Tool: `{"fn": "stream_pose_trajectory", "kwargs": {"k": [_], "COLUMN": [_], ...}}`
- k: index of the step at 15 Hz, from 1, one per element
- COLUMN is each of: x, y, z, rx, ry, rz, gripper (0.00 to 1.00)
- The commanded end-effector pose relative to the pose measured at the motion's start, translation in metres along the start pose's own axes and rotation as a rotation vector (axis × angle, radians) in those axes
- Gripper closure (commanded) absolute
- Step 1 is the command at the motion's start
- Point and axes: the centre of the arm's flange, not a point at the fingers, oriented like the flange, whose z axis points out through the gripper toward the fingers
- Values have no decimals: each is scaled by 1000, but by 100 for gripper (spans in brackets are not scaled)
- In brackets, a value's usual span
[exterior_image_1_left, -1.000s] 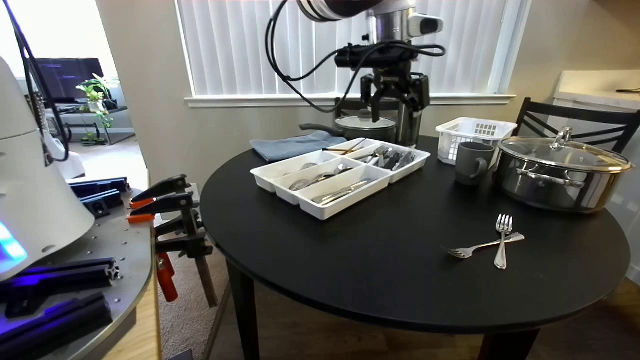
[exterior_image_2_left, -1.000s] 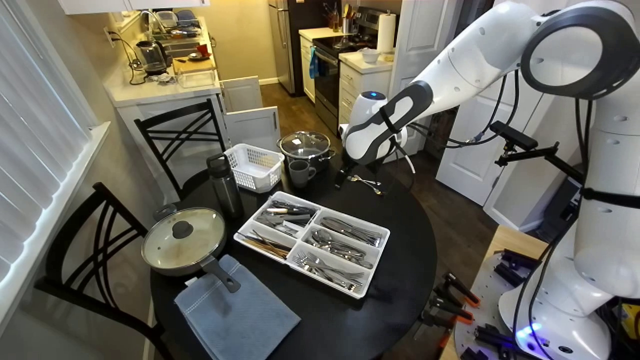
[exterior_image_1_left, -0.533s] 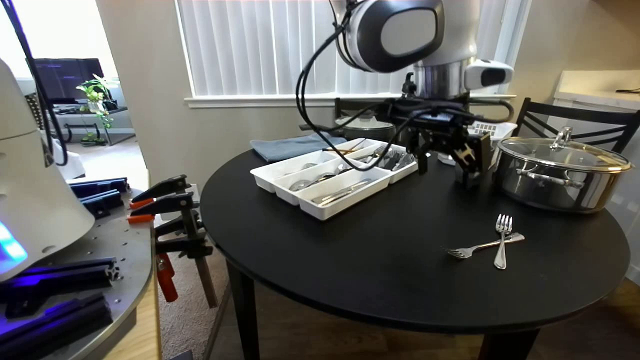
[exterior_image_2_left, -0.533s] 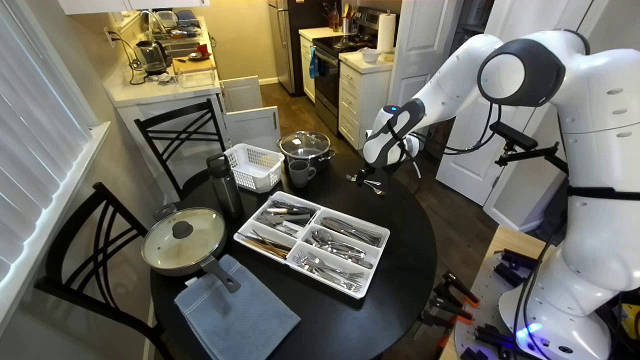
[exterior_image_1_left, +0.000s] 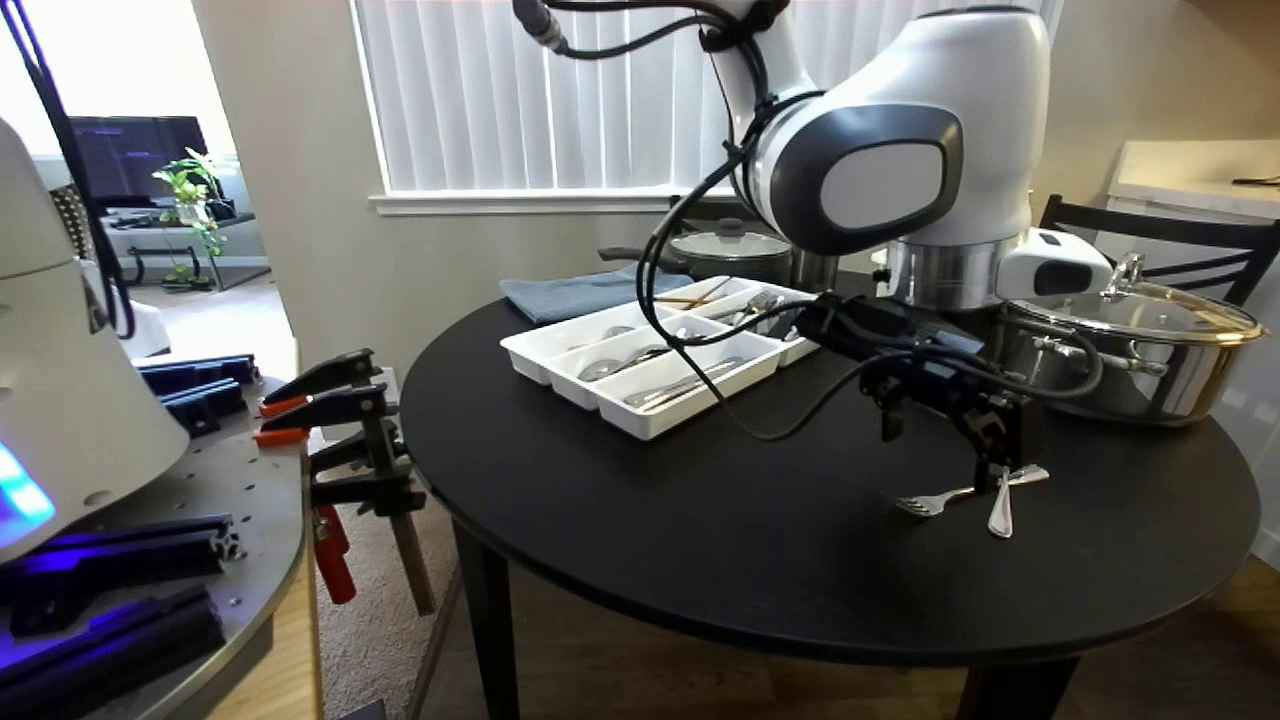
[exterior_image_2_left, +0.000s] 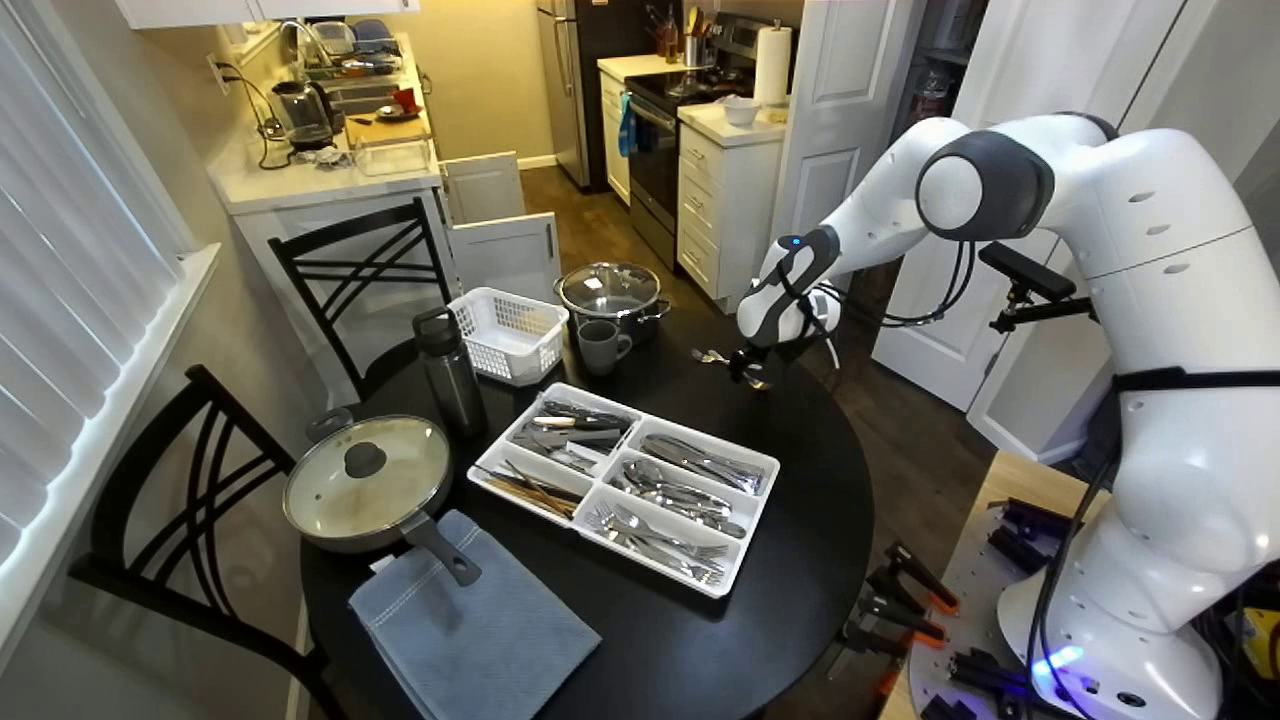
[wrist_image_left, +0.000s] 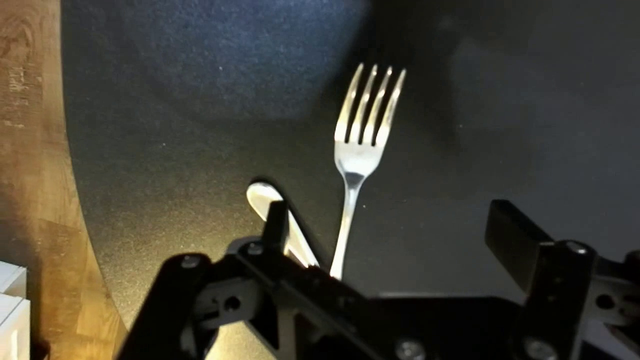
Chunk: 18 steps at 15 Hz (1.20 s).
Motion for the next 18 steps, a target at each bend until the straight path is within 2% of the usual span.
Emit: {"fn": "stream_pose_trajectory", "kwargs": {"k": [1,5,7,13,18], "x": [9,7,6,10,14], "y": [2,4,8,16,6], "z": [22,37,40,33,29], "rx": [-2,-8,-7,-16,24], "ry": [-9,-25,-25,-16,-22], "rz": [41,77,101,148,180], "gripper": [0,0,27,66,97]}}
